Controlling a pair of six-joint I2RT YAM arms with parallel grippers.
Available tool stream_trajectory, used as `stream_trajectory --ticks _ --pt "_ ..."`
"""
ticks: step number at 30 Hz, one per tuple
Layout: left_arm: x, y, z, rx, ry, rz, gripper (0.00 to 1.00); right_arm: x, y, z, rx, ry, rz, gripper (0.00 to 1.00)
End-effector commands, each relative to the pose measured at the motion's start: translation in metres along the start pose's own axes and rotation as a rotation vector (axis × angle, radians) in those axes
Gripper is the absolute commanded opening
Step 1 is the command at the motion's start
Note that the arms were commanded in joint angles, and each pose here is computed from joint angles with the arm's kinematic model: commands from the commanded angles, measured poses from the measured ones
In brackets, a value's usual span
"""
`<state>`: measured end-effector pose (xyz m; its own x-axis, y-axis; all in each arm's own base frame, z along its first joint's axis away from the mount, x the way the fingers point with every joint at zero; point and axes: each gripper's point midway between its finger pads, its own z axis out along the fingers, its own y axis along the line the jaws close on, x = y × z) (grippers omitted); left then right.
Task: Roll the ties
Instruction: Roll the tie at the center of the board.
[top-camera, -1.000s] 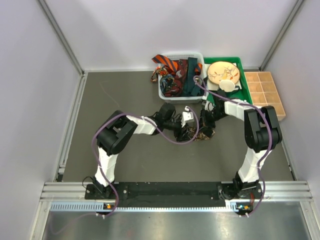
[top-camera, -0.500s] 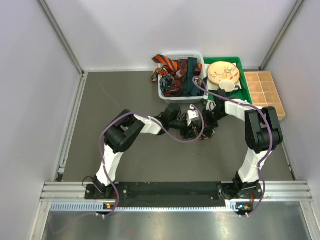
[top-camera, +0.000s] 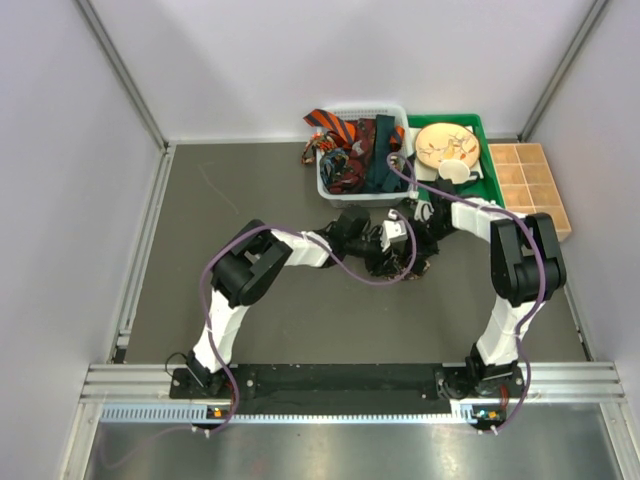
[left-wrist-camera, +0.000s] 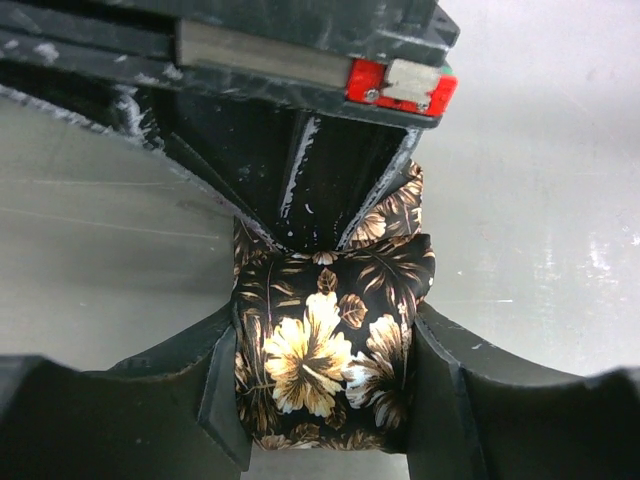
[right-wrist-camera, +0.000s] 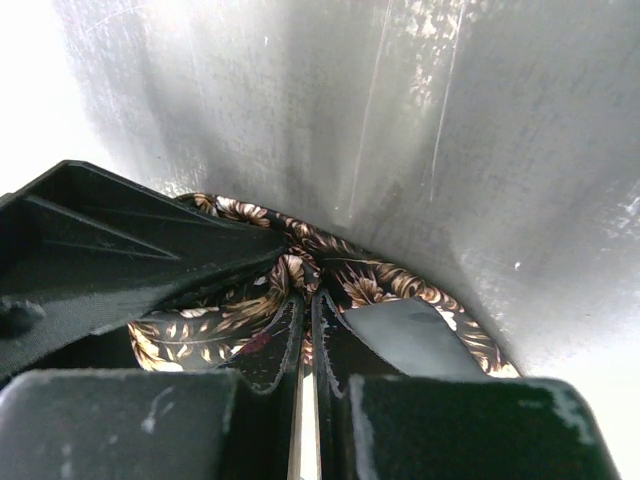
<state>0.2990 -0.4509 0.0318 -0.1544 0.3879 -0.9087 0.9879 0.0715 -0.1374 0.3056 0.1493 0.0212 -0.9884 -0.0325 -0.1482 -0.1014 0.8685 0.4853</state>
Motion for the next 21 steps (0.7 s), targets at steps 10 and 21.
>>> stream_trajectory --ticks 10,21 --pt "0.116 -0.022 -0.055 -0.002 0.644 0.019 0.06 -0.006 0.006 -0.046 -0.169 -0.01 0.027 0.33" --pt "0.126 -0.03 -0.061 0.046 0.78 -0.035 0.04 -0.01 -0.025 -0.053 -0.158 -0.056 0.111 0.76"
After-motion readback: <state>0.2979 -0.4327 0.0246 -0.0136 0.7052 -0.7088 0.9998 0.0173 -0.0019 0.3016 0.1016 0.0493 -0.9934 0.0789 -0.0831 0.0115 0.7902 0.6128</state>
